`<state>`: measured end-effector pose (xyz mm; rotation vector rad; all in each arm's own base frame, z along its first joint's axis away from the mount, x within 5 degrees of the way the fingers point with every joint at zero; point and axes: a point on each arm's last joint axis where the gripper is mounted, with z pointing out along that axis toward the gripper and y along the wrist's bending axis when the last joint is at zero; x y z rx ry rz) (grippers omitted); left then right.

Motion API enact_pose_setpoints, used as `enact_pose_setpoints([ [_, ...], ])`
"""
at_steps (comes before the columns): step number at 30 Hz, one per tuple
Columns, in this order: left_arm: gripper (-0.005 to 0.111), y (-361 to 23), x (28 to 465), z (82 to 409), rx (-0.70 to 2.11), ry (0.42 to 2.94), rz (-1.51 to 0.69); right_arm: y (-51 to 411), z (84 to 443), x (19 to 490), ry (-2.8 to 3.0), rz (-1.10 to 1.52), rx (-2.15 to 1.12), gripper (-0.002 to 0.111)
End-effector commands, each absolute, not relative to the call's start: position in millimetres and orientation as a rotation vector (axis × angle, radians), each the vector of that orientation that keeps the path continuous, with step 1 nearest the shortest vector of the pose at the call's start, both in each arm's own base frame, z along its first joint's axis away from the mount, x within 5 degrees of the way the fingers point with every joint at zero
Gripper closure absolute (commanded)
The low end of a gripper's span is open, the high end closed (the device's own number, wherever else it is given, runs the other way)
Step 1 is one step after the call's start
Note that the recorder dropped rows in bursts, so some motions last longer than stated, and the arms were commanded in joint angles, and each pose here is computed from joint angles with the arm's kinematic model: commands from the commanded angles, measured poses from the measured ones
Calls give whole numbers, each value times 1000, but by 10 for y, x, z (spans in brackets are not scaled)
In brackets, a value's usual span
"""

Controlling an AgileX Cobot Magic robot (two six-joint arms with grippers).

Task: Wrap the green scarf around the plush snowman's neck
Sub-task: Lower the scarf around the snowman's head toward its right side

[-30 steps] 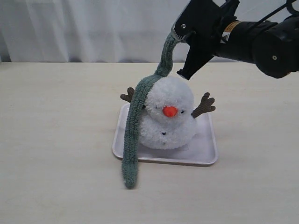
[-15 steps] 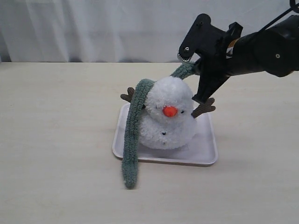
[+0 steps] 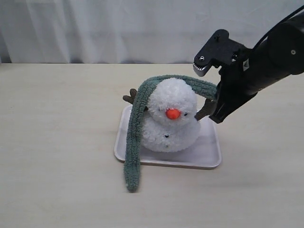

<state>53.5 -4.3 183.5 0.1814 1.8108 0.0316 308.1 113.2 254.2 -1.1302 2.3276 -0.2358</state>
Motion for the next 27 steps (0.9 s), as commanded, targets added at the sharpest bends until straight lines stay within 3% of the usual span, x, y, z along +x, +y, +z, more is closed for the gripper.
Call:
enact_pose_setpoints([
  [1, 107, -47, 537, 1840, 182, 1798, 22, 1117, 2347, 3075, 2423, -218, -1100, 104],
  [12, 107, -47, 537, 1840, 182, 1798, 22, 1230, 2246, 2998, 2528, 18, -1017, 104],
  [27, 107, -47, 537, 1840, 182, 1798, 22, 1251, 1947, 3022, 2660, 37, -1052, 104],
])
